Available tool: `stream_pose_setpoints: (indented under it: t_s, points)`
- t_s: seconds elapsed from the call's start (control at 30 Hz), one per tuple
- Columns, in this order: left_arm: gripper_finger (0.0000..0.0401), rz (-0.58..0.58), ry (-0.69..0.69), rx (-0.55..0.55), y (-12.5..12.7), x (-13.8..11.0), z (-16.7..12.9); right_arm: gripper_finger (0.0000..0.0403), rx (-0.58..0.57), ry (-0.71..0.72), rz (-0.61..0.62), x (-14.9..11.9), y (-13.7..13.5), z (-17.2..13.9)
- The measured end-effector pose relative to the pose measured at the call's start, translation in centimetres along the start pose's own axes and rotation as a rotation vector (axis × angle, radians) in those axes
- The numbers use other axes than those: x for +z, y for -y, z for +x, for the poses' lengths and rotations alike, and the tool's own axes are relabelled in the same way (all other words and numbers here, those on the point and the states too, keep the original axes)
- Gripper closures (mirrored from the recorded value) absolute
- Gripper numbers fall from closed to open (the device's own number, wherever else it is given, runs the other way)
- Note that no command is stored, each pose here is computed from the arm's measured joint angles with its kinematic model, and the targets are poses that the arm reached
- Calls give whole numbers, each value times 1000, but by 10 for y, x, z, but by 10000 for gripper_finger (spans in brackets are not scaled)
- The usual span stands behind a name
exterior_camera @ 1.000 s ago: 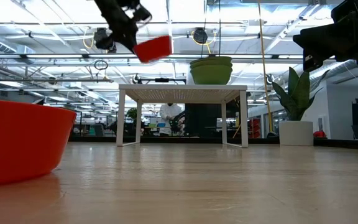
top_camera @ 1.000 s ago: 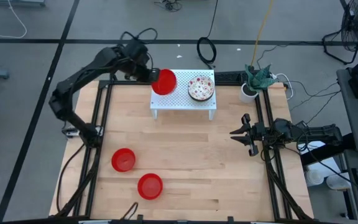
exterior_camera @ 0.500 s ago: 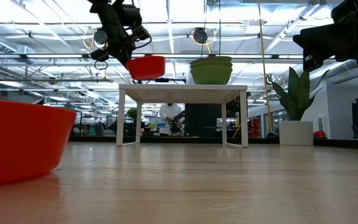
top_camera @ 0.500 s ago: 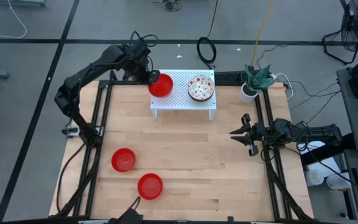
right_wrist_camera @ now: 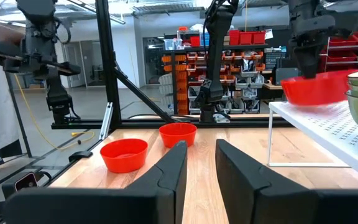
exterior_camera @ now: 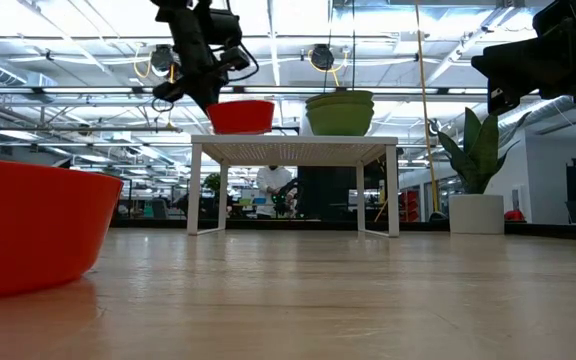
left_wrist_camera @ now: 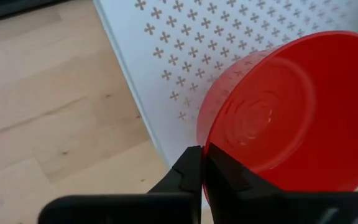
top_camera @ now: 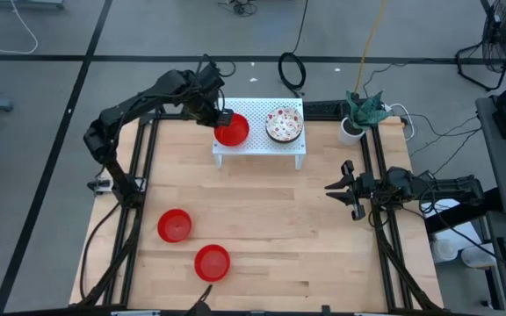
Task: Pick & Place Mini bowls
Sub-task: Put the top red bowl on the shelf, then stack the top red bowl on the red bowl on the shelf
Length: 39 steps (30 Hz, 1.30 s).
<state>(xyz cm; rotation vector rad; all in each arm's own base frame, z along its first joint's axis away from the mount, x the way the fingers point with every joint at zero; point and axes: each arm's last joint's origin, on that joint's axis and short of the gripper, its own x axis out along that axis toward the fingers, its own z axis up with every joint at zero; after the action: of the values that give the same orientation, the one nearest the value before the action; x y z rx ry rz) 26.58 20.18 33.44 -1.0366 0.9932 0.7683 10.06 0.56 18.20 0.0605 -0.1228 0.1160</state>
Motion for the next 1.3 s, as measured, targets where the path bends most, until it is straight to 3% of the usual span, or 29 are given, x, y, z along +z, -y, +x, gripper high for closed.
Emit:
stream_pose_setpoints:
  t_s: [0.33,0.83,1.3]
  points:
    - [395,15,-33,21,0,7,17,330,0,0,0,0,0,0]
    - [295,53,-65,-21,1,6,18,330,0,0,0,0,0,0]
    - [281,58,32,-146,-11,-7,-37,330,0,0,0,0,0,0]
